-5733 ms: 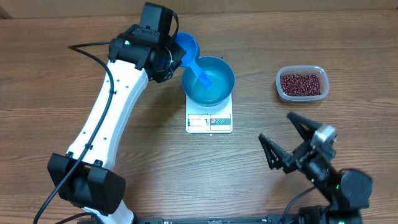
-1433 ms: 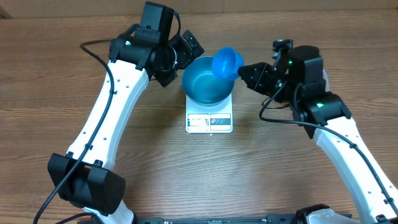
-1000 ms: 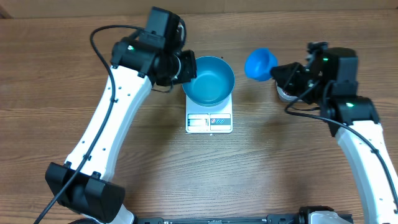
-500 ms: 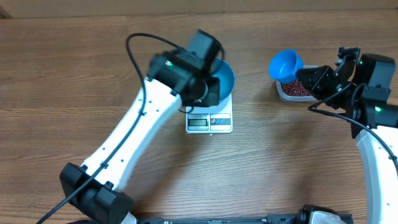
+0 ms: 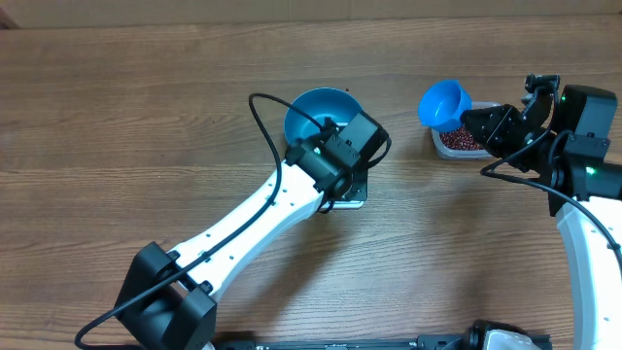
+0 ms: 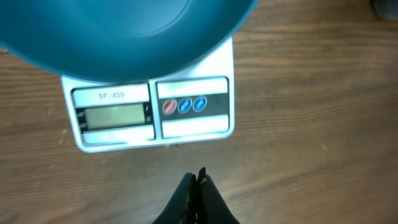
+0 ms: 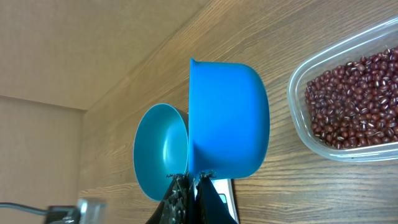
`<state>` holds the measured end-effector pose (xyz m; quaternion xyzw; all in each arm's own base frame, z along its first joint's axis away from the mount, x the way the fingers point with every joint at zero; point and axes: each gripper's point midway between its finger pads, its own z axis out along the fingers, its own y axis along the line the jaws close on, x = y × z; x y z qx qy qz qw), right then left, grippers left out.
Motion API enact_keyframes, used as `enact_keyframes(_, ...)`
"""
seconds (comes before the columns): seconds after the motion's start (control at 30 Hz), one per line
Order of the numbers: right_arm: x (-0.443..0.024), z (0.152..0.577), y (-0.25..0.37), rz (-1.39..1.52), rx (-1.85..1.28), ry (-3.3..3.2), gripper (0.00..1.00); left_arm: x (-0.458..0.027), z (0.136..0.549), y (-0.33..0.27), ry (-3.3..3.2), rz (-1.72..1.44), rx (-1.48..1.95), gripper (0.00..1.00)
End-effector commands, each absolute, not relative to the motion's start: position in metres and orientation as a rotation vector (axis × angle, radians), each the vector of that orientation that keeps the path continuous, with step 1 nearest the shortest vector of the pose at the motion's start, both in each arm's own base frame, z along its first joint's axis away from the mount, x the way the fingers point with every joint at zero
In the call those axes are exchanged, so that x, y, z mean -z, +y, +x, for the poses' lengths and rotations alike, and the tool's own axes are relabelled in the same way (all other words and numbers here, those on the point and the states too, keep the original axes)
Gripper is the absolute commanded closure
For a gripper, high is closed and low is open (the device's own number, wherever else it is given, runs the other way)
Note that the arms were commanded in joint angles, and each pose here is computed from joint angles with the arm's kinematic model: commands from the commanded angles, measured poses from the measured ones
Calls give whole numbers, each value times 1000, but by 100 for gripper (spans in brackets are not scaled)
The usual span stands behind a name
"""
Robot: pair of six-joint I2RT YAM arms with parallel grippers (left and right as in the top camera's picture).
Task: Scoop item into bowl and weigh 150g on scale
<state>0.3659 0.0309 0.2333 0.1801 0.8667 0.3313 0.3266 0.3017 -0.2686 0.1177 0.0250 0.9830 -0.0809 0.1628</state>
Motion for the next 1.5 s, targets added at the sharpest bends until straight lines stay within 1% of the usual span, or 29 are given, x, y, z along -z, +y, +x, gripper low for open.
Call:
enact_keyframes(0.0, -251, 365, 31, 431, -863, 2230, 96, -109, 303, -259, 2740, -3, 166, 96)
enact_keyframes(0.1, -251, 365, 31, 431, -863, 2231, 96, -98, 305, -258, 2718, -46, 170, 96)
enact_keyframes(0.23, -251, 365, 31, 432, -862, 2231, 96, -96, 306, -259, 2711, -47, 176, 96)
enact_keyframes(0.27, -251, 365, 31, 434, -859, 2231, 96, -96, 307, -259, 2710, -48, 176, 91)
enact_keyframes(0.3, -251, 365, 31, 435, -858, 2231, 96, -96, 308, -258, 2702, -52, 171, 96)
enact_keyframes(0.57, -250, 365, 30, 436, -854, 2231, 96, -91, 313, -262, 2690, -50, 175, 96)
enact_keyframes(0.83, -250, 365, 30, 436, -855, 2231, 96, -57, 312, -264, 2752, -43, 120, 96)
enact_keyframes(0.93, -250, 365, 30, 436, -855, 2231, 96, -54, 312, -261, 2755, -48, 97, 96)
enact_keyframes(1.1, -251, 366, 30, 434, -854, 2229, 96, -57, 318, -255, 2714, -143, 63, 96)
enact_keyframes(1.47, -251, 366, 30, 434, -854, 2228, 96, -43, 318, -256, 2648, -128, 52, 96)
